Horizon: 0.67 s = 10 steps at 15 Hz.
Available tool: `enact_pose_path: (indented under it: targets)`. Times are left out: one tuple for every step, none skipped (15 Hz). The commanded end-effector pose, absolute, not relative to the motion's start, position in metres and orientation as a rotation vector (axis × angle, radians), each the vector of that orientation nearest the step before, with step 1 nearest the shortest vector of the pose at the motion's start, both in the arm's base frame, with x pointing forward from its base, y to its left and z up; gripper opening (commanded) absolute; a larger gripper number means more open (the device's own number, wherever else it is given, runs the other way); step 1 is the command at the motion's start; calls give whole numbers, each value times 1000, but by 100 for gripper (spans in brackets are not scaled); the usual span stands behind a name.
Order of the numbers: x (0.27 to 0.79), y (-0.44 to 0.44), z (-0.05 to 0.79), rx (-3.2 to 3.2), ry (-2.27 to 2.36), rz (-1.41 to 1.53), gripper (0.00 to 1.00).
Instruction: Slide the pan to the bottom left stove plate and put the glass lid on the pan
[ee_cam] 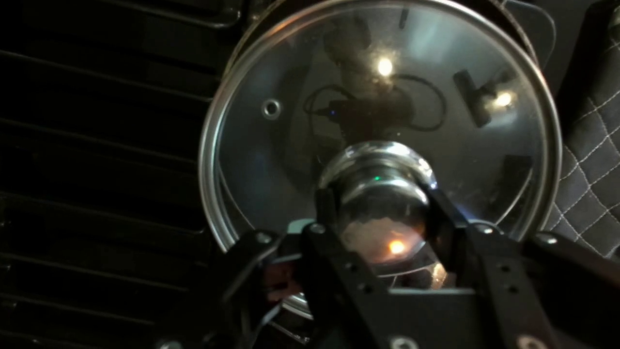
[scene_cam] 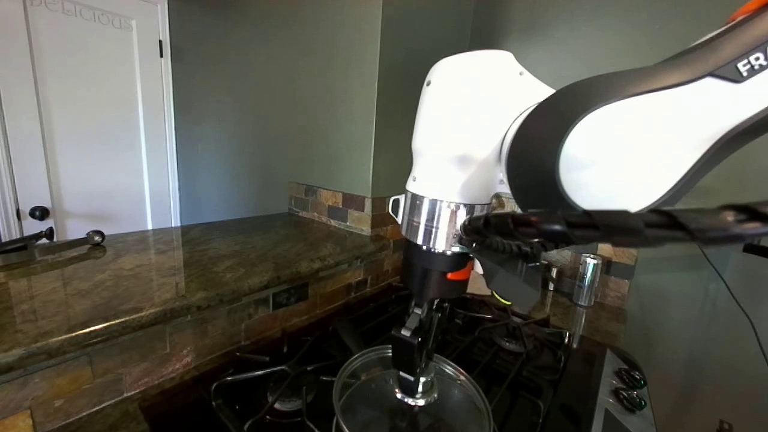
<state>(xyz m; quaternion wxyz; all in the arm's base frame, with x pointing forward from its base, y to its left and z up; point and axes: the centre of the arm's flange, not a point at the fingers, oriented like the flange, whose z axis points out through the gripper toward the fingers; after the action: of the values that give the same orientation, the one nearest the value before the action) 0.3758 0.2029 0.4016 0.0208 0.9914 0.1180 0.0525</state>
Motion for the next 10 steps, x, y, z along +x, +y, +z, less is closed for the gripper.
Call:
enact_pose_path:
  targets:
    - [380, 207, 393, 3096, 380, 237, 23]
    - [383, 210, 391, 3103, 395, 243, 23]
    - [384, 212, 391, 3104, 405, 249, 23]
    - [383, 213, 390, 3105, 415, 254, 23]
    - [383, 215, 390, 3108, 420, 252, 23]
    - [381, 215, 390, 3109, 429, 246, 23]
    - [380, 216, 389, 3109, 432, 232, 23]
    - [379, 216, 390, 3109, 439, 227, 23]
    - [378, 217, 391, 3110, 437, 222, 23]
    - [376, 218, 393, 3109, 440, 212, 23]
